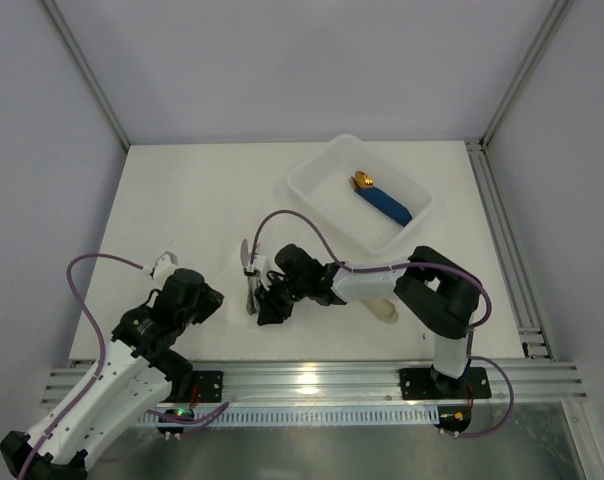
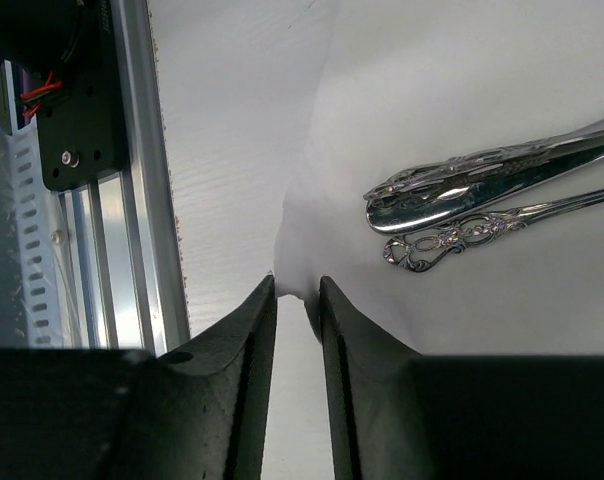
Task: Place the utensils on the paper napkin and roll it up
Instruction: Roll the napkin at the center of the board.
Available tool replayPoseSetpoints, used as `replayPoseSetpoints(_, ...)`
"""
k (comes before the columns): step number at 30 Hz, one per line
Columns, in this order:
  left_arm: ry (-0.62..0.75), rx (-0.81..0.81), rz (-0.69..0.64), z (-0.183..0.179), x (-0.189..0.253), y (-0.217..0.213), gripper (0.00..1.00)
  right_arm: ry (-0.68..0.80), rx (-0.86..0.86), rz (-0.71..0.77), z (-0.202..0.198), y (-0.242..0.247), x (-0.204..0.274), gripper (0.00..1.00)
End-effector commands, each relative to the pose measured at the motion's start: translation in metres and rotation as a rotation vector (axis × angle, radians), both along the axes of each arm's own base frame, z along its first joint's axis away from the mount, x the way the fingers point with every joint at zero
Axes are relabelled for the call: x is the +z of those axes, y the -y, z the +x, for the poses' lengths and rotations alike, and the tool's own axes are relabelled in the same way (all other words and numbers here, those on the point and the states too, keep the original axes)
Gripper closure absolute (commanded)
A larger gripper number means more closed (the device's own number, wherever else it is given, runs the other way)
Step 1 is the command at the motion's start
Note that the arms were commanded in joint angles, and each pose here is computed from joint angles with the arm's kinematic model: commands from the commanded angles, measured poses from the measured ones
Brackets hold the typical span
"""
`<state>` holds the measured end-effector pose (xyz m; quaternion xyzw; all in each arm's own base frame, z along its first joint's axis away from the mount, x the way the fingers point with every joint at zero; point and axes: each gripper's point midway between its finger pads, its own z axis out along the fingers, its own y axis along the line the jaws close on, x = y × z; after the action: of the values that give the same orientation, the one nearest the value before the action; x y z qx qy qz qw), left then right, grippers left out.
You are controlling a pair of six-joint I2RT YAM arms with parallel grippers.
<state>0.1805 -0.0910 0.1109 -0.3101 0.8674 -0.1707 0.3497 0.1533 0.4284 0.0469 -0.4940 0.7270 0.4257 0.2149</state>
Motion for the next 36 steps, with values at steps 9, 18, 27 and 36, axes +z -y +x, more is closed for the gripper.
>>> replayPoseSetpoints(9, 0.003, -0.058, 0.011, 0.001, 0.004, 0.006, 0.89, 0.058, -0.052, 0.074, 0.017, -0.022, 0.030, 0.90)
replayPoseSetpoints(18, -0.035, -0.127, 0.008, 0.004, -0.007, 0.021, 0.98, 0.092, -0.148, 0.055, 0.039, -0.027, 0.035, 0.96)
replayPoseSetpoints(27, -0.041, -0.155, -0.003, 0.006, -0.010, 0.028, 1.00, 0.078, -0.190, 0.028, 0.058, -0.025, 0.025, 0.96)
replayPoseSetpoints(36, -0.075, -0.215, -0.028, 0.008, -0.019, 0.043, 1.00, 0.062, -0.227, 0.026, 0.074, -0.020, 0.016, 0.96)
